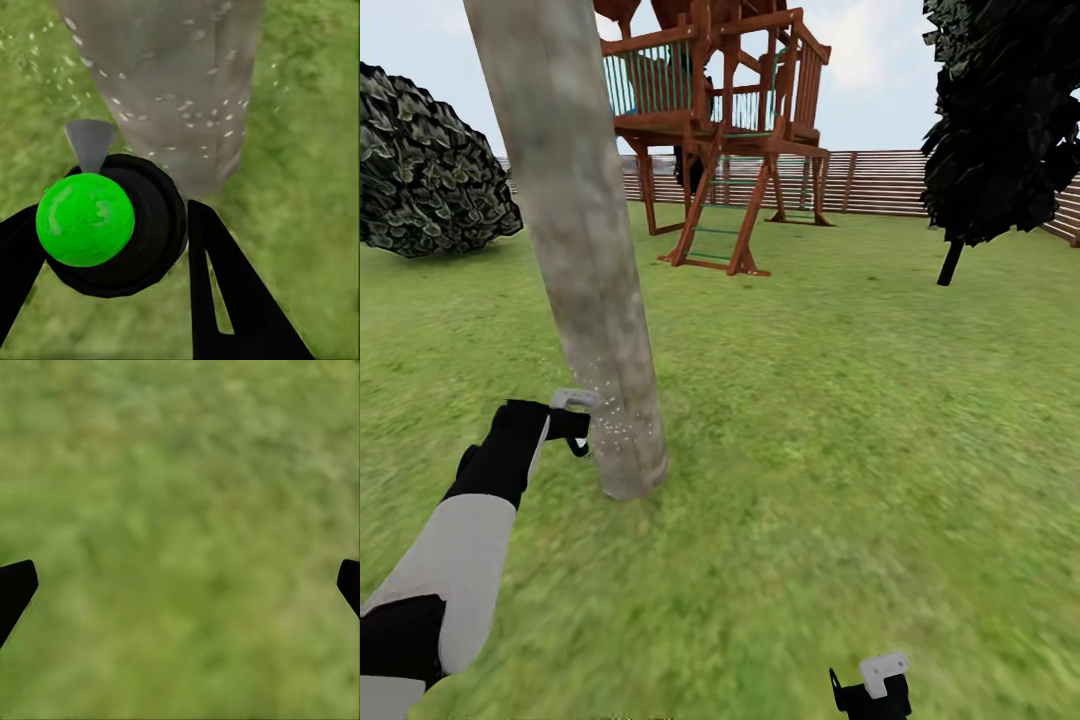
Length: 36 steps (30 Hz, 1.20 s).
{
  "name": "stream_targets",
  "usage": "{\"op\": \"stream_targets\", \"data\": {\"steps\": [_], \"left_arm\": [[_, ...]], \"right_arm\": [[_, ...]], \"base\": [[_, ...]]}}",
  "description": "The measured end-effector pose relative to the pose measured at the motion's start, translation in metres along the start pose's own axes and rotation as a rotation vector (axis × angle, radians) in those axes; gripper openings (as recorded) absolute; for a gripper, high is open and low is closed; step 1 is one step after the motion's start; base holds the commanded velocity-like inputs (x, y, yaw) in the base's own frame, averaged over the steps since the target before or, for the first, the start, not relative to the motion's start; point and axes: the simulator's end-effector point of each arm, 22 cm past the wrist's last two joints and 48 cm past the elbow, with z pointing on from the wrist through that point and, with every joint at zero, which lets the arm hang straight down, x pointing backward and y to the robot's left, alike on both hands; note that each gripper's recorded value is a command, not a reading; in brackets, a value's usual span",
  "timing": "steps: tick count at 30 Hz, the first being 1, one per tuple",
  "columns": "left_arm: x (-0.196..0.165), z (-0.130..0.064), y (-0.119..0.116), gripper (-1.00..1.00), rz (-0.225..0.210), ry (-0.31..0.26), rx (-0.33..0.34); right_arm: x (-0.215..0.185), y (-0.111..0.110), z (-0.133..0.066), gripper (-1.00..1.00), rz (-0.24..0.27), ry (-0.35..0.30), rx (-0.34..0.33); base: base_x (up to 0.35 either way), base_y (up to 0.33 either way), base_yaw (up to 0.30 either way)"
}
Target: In the garden, pick up the pesticide atomizer on the floor and spray pesticide onto both trees until each tree trunk is fully covered.
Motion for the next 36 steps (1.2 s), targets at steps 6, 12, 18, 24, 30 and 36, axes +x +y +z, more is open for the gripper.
{"op": "stream_targets", "data": {"steps": [6,12,18,24,30,36], "left_arm": [[0.003,-0.004,0.029,-1.0,-0.008,0.006,-0.042],[-0.012,-0.026,0.035,-1.0,-0.023,-0.004,-0.068],[-0.008,-0.024,0.035,-1.0,-0.028,0.004,-0.065],[-0.007,-0.023,0.036,-1.0,-0.035,0.006,-0.064],[-0.007,-0.024,0.037,-1.0,-0.036,0.006,-0.065],[-0.007,-0.024,0.039,-1.0,-0.036,0.007,-0.069]], "right_arm": [[0.0,-0.001,0.0,1.0,0.0,-0.001,0.001],[0.0,-0.001,0.0,1.0,-0.001,-0.001,0.001],[0.0,-0.001,0.0,1.0,-0.001,0.0,0.001],[0.0,-0.001,0.0,1.0,-0.001,-0.001,0.001],[0.0,-0.001,0.0,1.0,-0.001,-0.001,0.001],[0.0,0.0,0.0,1.0,0.0,-0.001,0.0]], "base": [[0.0,0.0,0.016],[0.094,-0.186,0.0],[0.026,-0.266,0.0],[0.0,-0.273,0.0],[0.0,-0.273,0.0],[0.0,-0.273,0.0]]}}
